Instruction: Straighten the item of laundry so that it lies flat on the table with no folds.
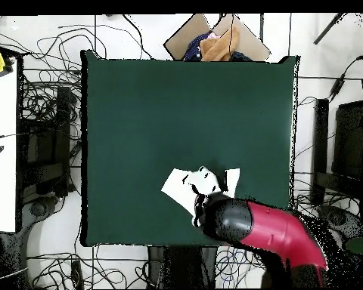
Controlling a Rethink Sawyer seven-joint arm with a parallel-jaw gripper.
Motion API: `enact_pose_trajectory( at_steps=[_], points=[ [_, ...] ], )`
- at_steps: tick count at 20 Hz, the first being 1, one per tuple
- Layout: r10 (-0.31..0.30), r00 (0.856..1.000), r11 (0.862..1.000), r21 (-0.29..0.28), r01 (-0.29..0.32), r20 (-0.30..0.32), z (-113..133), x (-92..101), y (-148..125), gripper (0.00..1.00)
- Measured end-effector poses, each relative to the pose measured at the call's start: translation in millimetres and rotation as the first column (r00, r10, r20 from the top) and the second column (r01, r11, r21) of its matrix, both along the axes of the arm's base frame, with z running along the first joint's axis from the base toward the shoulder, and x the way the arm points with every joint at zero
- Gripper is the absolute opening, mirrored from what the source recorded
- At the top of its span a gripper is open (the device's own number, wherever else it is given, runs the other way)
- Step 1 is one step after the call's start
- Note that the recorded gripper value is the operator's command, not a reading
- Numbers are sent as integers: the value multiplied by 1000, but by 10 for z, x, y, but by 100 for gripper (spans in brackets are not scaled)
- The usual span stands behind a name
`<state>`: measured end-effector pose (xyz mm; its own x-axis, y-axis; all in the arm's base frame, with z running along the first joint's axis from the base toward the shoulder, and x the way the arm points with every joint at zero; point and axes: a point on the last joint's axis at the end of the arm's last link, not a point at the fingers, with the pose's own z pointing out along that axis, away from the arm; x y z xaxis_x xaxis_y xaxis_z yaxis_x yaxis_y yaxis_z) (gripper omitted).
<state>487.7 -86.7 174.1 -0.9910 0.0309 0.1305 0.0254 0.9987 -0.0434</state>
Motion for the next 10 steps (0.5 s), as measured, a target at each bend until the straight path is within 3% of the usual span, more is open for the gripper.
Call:
enact_pose_trajectory(
  at_steps=[4,5,10],
  points=[
    [73,997,997,-1,-73,-11,115,193,-306,0],
    [115,993,993,-3,-115,-15,187,301,-451,0],
    [203,979,979,-3,-203,-11,389,579,-695,0]
  ],
)
